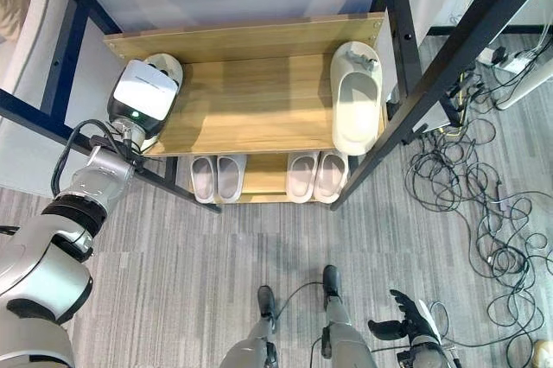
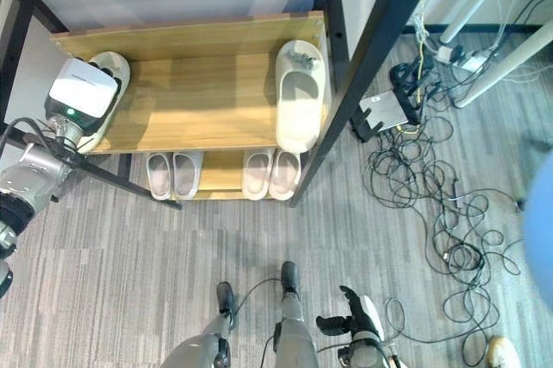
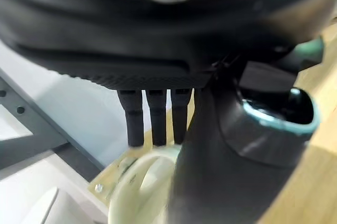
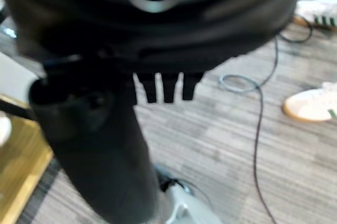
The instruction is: Arrange the slippers neatly on the shoe rack.
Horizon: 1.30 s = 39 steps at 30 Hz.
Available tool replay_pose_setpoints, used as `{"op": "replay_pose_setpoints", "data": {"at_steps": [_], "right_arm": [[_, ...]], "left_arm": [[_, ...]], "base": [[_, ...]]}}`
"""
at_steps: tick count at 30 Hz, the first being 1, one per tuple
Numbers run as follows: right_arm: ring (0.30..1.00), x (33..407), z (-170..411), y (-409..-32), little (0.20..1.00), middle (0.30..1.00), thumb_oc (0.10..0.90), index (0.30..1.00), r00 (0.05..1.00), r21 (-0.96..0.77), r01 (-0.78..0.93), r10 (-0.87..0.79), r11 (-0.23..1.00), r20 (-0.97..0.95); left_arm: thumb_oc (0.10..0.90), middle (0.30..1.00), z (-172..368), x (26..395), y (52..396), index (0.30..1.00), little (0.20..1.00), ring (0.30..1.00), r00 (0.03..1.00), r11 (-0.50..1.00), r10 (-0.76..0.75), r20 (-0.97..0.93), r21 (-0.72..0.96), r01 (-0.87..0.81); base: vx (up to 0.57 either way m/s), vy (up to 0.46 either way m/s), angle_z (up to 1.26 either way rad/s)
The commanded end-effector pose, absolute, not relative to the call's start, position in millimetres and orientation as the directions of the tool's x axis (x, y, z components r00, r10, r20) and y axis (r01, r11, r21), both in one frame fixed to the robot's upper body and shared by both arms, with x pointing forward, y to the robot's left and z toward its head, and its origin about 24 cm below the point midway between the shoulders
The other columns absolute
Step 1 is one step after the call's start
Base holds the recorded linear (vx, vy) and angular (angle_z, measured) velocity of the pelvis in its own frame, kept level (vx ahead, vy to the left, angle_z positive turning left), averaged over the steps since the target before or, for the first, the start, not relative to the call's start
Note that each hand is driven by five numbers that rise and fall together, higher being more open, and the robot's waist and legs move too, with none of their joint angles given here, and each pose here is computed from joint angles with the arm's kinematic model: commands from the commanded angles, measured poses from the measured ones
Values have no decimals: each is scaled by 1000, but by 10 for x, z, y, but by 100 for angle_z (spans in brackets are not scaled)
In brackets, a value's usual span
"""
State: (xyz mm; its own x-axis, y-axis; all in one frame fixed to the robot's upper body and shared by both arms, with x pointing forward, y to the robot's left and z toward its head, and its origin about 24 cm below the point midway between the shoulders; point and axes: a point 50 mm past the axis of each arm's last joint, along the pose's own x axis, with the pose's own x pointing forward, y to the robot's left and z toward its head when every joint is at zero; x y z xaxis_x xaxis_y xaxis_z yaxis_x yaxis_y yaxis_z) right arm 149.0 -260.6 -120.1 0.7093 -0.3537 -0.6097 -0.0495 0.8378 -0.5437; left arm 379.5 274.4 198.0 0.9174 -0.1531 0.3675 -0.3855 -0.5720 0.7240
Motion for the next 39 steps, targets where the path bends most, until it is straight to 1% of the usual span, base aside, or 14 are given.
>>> {"op": "replay_pose_setpoints", "data": {"at_steps": [1,8,9,14,15,18,21,22,23,25,26,28,35,39], "right_arm": [[900,1516,-1041,-2898,900,900,800,900,730,-607,32,-434,794,-529],[900,1488,-1056,-2908,900,900,800,900,720,-609,37,-444,793,-534],[900,1483,-1064,-2908,900,900,800,900,717,-609,34,-444,792,-538],[900,1458,-1096,-2915,900,900,800,900,698,-616,17,-451,787,-557],[900,1460,-1096,-2915,900,900,800,900,698,-616,17,-451,787,-557],[900,1451,-1109,-2927,900,900,800,900,688,-624,5,-456,781,-565],[900,1415,-1141,-2928,900,900,800,900,669,-630,-8,-464,777,-580],[900,1416,-1141,-2926,900,900,800,900,669,-630,-8,-464,777,-580],[900,1383,-1167,-2918,900,900,800,900,656,-636,-20,-470,771,-590],[900,1373,-1159,-2974,900,900,800,900,642,-656,-20,-493,755,-587],[900,1373,-1159,-2974,900,900,800,900,642,-656,-20,-493,755,-587],[900,1394,-1123,-3058,900,900,800,900,633,-681,-11,-522,733,-572],[900,1411,-1094,-3103,900,900,800,900,639,-711,-26,-535,703,-552],[900,1444,-1064,-3130,900,900,800,900,647,-719,-13,-542,695,-536]], "left_arm": [[400,300,2781,3836,2744,300,300,300,786,-545,-94,611,629,-554],[400,300,2687,3829,2578,300,300,300,765,-498,-185,617,612,-614],[400,300,2640,3826,2487,300,300,300,756,-479,-234,611,605,-637],[400,300,2588,3813,2241,300,300,300,714,-426,-347,608,577,-697],[400,300,2589,3813,2240,300,300,300,714,-425,-347,608,577,-698],[400,300,2608,3802,2094,300,300,300,675,-399,-415,610,545,-738],[400,300,2636,3755,1901,300,300,300,614,-356,-500,610,502,-788],[400,300,2637,3754,1901,300,300,300,614,-356,-501,610,502,-788],[400,300,2610,3732,1820,300,300,300,594,-346,-539,598,485,-803],[400,300,2579,3746,1741,300,300,300,592,-360,-570,569,475,-803],[400,300,2579,3746,1741,300,300,300,592,-360,-570,569,475,-803],[400,300,2589,3777,1610,300,300,300,584,-360,-601,546,468,-807],[400,300,2756,3778,1449,300,300,300,529,-346,-647,548,407,-845],[400,300,2872,3807,1496,300,300,300,532,-379,-631,564,374,-846]], "base": [[0,0,0],[-1,-4,-2],[0,0,0],[0,0,0],[0,0,0],[0,0,0],[0,0,0],[0,0,0],[0,0,0],[0,0,0],[0,0,0],[0,0,0],[0,0,0],[11,7,-2]]}}
